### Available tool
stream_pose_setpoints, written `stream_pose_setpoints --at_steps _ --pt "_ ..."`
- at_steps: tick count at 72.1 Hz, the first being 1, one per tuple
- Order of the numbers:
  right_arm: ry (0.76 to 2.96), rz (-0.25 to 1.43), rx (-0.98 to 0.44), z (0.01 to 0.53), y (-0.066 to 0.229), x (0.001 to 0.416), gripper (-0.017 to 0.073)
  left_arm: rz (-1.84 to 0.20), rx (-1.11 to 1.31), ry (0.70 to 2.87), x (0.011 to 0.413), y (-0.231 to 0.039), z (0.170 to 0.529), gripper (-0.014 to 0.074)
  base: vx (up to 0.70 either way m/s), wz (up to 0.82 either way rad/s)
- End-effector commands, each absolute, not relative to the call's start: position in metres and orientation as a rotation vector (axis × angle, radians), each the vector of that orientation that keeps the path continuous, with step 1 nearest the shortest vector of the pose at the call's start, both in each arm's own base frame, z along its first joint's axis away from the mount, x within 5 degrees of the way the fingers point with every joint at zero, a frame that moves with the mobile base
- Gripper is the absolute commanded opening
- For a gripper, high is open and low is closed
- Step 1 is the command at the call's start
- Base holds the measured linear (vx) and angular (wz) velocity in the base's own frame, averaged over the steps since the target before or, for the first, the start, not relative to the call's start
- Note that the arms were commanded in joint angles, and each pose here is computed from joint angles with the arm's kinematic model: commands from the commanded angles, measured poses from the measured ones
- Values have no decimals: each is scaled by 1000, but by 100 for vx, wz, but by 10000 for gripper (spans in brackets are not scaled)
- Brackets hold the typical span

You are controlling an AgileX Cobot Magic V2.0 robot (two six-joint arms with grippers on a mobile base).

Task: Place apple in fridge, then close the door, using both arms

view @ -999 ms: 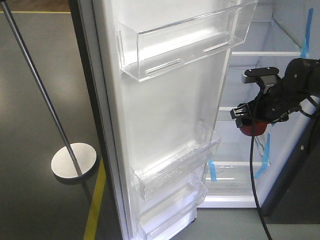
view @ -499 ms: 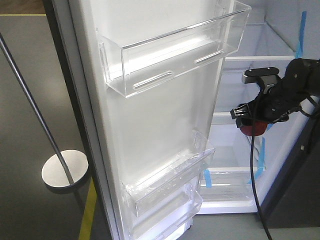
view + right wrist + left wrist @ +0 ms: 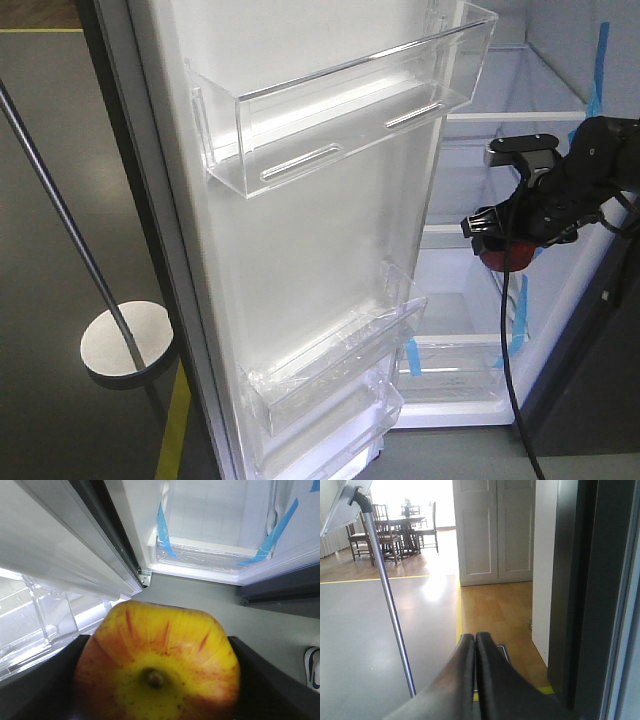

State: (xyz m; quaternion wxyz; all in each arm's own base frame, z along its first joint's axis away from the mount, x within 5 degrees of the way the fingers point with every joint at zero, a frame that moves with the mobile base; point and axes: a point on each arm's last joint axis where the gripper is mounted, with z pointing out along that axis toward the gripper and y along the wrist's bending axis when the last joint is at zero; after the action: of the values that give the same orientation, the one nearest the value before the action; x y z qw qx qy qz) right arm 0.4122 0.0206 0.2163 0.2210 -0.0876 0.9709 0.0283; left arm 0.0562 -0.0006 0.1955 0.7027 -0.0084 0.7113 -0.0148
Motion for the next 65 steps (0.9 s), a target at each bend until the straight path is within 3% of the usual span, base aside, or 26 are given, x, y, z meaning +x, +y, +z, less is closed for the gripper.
stream_pose_setpoints --at_steps 1,51,65 --pt "2568 59 -244 247 20 413 174 -44 -21 1493 55 -1 204 -6 0 0" --pt "2554 55 -248 248 20 414 174 -44 -21 1493 55 -1 204 -6 0 0" --pt "2544 58 -278 286 20 400 174 -44 -21 1493 55 -1 204 -6 0 0"
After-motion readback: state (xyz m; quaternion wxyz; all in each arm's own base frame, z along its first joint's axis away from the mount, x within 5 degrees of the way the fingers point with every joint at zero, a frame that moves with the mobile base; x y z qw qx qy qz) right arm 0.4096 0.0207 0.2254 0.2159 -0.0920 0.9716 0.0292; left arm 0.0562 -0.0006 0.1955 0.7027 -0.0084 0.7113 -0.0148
